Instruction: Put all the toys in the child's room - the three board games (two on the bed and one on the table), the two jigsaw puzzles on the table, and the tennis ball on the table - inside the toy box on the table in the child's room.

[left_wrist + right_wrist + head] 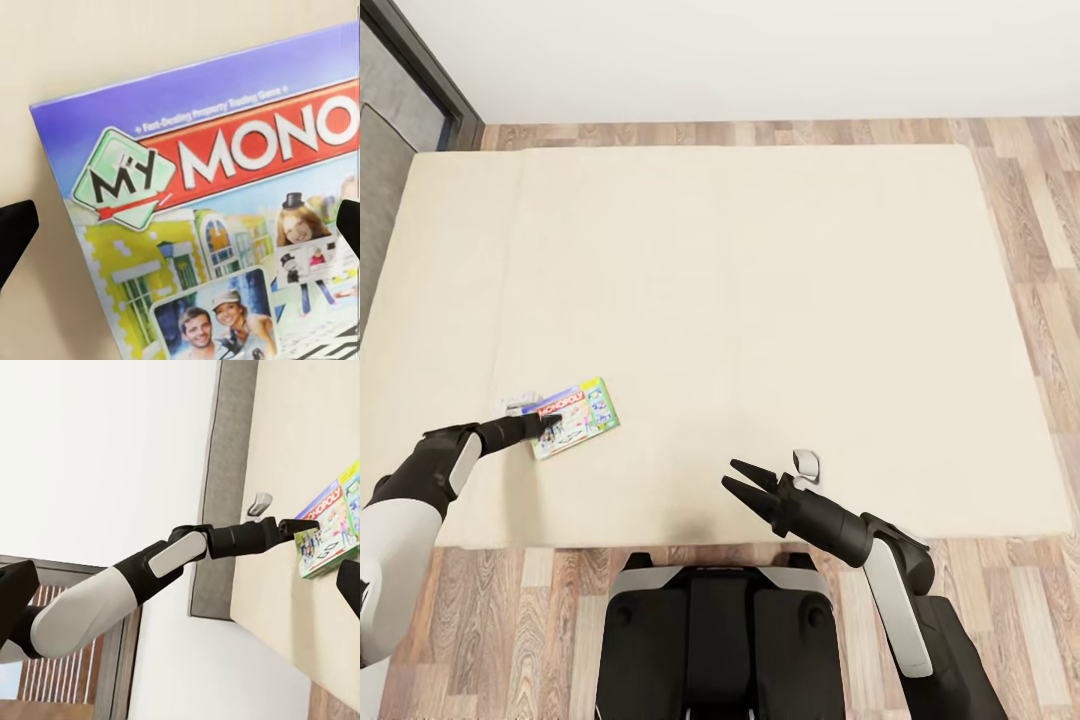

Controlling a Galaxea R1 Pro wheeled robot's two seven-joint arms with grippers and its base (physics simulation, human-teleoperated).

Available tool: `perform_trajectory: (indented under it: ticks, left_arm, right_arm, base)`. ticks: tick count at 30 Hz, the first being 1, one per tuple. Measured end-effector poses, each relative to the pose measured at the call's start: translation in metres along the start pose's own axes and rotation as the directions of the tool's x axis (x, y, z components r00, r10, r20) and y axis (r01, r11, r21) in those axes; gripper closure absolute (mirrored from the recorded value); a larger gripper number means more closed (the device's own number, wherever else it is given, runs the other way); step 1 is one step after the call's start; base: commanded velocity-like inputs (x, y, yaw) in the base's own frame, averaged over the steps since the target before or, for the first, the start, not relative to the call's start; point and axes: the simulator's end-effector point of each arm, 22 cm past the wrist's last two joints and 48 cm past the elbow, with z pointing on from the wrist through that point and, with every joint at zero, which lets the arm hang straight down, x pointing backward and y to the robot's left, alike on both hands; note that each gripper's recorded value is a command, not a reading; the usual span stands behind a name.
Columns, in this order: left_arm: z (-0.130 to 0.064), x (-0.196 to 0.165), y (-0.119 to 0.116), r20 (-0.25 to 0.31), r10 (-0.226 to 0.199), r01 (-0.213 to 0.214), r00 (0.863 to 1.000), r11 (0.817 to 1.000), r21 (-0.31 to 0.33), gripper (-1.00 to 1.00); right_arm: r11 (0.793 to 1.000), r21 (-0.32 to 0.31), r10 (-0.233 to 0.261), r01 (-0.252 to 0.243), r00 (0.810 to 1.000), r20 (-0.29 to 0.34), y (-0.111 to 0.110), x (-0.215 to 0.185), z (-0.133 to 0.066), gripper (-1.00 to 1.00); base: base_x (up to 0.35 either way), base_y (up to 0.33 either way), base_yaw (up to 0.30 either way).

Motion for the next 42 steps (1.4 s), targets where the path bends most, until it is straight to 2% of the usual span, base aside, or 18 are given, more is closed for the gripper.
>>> perform_trajectory:
  ticks: [22, 42]
  left_arm:
    - [-0.001, -0.013, -0.008, 0.029, -0.001, 0.001, 1.0, 1.0, 0.018, -1.0]
    - [-0.001, -0.023, -0.02, 0.048, 0.006, -0.008, 0.999, 0.999, 0.036, -1.0]
  right_arm:
    - [1.0, 0.001, 0.0, 0.0, 1.0, 0.001, -0.001, 0.0, 0.0, -1.0]
    - [1.0, 0.0, 0.0, 0.0, 1.0, 0.0, 0.0, 0.0, 0.0, -1.0]
  base:
    - [0.0, -0.002, 0.0]
    - [-0.009, -0.162, 0.0]
